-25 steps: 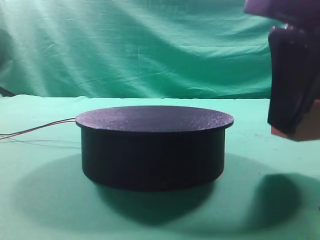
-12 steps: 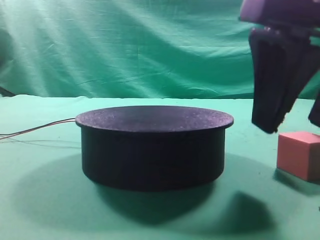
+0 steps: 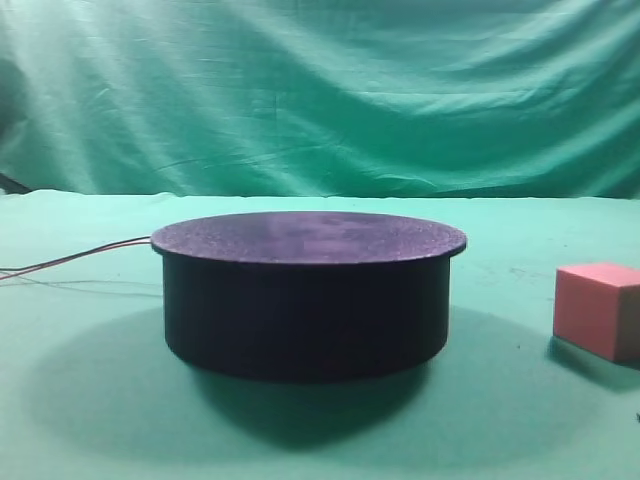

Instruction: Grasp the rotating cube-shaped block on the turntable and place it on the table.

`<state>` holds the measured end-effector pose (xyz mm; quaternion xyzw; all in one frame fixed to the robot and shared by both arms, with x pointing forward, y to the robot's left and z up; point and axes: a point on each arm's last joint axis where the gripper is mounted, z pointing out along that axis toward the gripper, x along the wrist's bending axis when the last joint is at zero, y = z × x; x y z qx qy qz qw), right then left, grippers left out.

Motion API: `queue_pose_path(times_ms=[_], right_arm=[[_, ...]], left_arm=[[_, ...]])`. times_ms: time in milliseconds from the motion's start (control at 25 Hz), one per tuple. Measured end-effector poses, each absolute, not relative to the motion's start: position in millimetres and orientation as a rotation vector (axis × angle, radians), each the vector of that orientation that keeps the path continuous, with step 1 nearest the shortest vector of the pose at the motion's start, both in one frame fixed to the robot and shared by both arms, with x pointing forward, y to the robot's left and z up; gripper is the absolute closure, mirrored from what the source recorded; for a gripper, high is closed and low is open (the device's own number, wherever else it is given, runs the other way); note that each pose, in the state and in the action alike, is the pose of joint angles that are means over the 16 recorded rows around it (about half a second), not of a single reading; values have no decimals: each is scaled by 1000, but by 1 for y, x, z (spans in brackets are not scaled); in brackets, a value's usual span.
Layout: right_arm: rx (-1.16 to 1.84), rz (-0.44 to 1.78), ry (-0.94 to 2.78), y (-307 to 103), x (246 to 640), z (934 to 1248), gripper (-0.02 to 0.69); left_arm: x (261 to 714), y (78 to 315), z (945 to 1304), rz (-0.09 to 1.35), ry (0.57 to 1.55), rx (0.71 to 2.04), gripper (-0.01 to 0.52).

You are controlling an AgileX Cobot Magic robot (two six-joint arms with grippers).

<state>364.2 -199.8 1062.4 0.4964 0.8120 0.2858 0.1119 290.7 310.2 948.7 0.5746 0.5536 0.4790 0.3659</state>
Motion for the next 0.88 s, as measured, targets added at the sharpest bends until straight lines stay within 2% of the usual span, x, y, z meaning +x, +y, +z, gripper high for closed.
queue_pose_path(times_ms=[440,880], right_arm=[[1303,889,2335,-211,361,1060,665],[1334,1092,1896,-262,336,1023,665]], left_arm=[[291,310,949,1231,1423,1477,514],[291,310,949,1231,1423,1477,514]])
